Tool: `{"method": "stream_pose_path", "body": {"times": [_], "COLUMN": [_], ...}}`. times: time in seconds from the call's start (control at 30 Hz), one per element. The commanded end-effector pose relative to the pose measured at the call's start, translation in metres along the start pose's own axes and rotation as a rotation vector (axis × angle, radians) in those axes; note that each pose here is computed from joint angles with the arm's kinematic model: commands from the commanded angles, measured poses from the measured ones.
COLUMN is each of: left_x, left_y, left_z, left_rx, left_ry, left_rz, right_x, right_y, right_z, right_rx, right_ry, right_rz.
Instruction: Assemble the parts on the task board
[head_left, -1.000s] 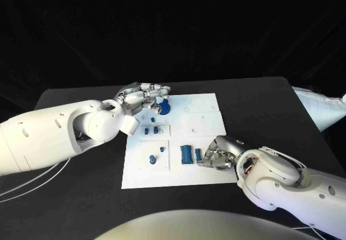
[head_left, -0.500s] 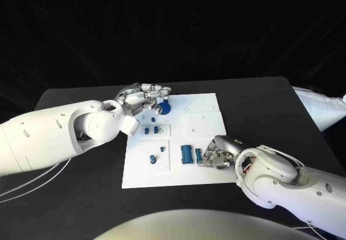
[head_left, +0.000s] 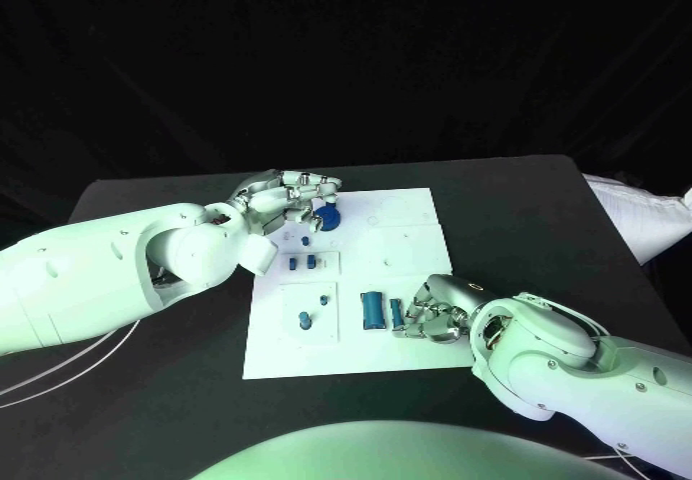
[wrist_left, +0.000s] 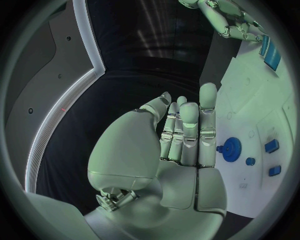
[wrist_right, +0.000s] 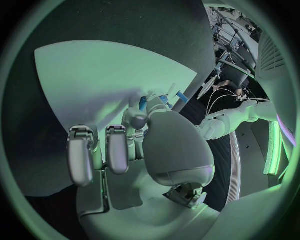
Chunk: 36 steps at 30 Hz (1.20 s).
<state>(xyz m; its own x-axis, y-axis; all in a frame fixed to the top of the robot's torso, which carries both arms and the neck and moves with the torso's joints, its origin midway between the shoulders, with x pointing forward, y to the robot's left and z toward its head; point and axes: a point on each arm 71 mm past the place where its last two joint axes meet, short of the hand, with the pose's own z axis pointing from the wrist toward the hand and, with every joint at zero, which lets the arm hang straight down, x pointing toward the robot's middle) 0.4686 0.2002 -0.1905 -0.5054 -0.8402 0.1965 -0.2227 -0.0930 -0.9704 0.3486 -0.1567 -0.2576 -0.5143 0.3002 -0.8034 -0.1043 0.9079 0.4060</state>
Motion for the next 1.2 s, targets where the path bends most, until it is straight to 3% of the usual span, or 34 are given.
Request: {"method": "stream_pose_path", "body": {"times": [0.03,0.77,1.2], "left_x": [0.0022,0.0020,0.0023], "left_y": [-0.0001,0.0001,0.0002], "left_z": [-0.0001,-0.0005,-0.0005], "left_rx": [0.001,0.001,0.000], "left_ry": [0.024,0.027,0.029], "left_rz": [-0.002,0.010,0.011], "right_x": [0.0033,-0.0045,-0.0038], "right_y": [-0.0017,-0.0059,-0.0068], "right_z": [-0.0024,-0.0016,0.0021], "right_rx": [0.000,0.004,0.014], "right_ry": [0.021,-0.041,-0.039], "right_rz": [0.005,-0.006,-0.017]}}
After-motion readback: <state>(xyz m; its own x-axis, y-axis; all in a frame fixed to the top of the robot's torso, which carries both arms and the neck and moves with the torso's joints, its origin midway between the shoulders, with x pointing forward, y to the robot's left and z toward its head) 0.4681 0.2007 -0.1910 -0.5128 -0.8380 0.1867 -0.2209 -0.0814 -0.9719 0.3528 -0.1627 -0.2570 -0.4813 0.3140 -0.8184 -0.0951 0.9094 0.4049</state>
